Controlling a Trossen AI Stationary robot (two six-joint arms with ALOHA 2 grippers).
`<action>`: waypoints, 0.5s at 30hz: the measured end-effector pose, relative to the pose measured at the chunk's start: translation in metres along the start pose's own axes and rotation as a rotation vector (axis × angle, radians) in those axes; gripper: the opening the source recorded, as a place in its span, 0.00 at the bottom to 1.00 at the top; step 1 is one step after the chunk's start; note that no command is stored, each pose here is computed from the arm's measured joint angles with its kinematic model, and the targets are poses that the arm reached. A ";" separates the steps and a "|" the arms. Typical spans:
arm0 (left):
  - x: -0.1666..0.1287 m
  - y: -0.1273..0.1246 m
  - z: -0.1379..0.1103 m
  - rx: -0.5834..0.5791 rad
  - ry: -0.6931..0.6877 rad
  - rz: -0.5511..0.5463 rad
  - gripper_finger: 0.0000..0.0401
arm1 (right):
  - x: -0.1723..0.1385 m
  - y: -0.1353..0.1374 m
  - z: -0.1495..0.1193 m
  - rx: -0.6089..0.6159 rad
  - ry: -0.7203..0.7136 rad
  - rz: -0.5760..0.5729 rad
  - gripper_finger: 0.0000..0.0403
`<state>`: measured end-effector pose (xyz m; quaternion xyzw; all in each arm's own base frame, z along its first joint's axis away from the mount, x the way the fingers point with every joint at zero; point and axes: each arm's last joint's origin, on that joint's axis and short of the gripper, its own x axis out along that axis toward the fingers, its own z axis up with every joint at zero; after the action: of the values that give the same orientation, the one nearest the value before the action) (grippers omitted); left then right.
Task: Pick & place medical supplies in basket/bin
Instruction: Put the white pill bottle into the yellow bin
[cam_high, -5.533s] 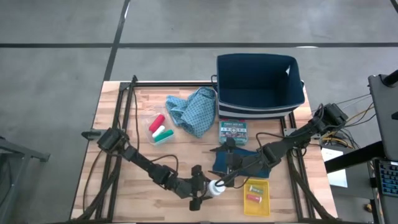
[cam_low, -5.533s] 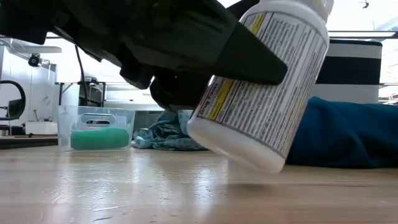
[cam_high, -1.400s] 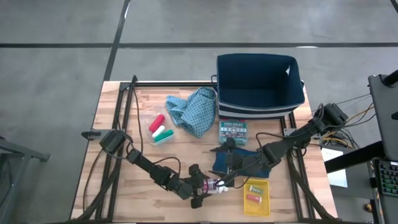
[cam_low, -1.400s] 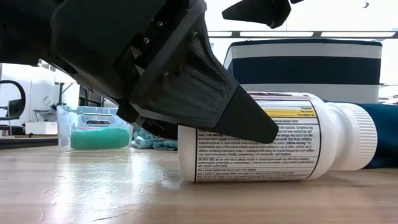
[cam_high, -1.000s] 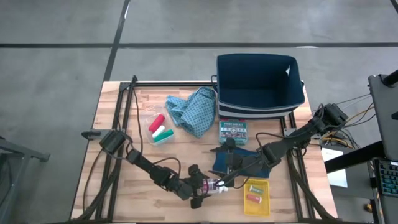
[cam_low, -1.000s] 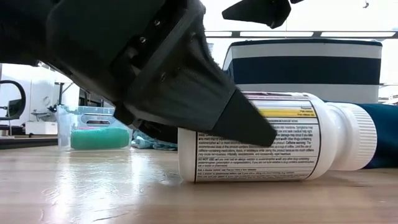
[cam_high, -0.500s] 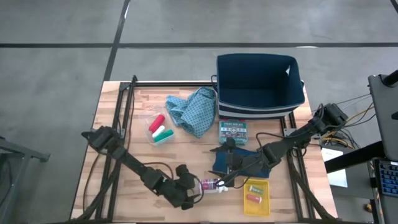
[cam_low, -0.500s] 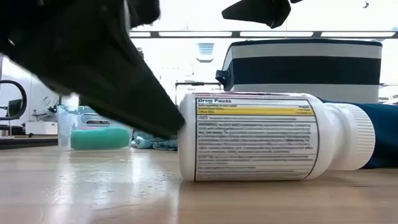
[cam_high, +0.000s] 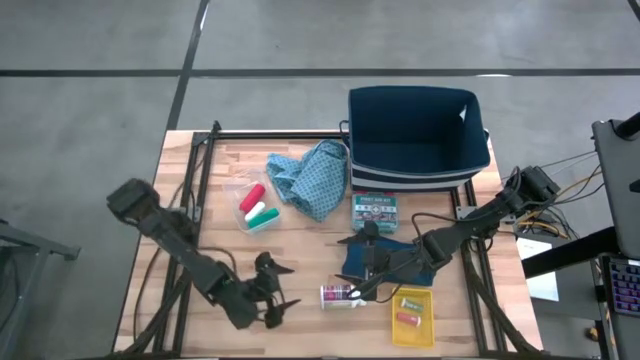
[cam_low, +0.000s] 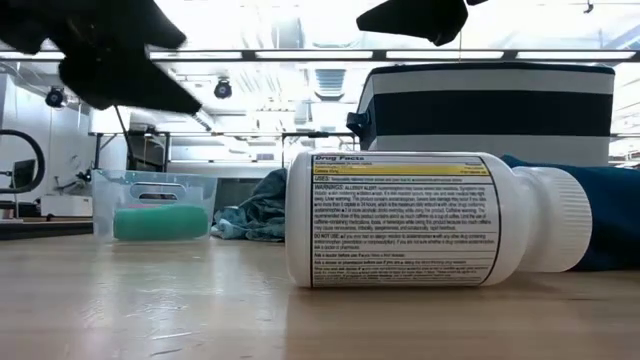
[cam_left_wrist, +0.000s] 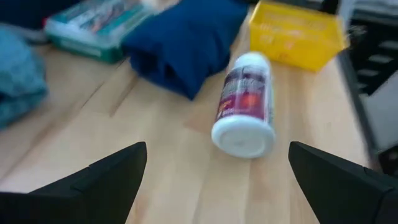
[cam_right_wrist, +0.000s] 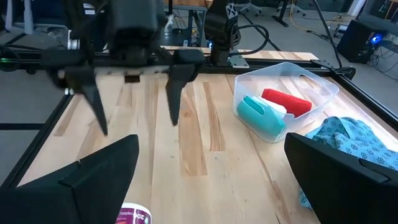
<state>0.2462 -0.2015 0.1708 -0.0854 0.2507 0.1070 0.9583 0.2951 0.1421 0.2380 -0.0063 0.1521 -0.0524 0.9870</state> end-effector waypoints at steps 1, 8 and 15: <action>-0.002 0.005 0.002 0.005 -0.022 -0.020 1.00 | 0.000 0.000 0.000 0.000 0.000 0.000 0.99; -0.012 0.049 0.005 0.036 -0.176 -0.187 1.00 | 0.000 0.000 0.000 0.000 0.000 0.000 0.99; -0.031 0.081 -0.007 0.067 -0.264 -0.442 1.00 | 0.000 0.000 0.000 0.000 0.000 0.000 0.99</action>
<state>0.1966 -0.1302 0.1713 -0.0917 0.1022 -0.1030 0.9852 0.2951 0.1421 0.2380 -0.0063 0.1521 -0.0524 0.9870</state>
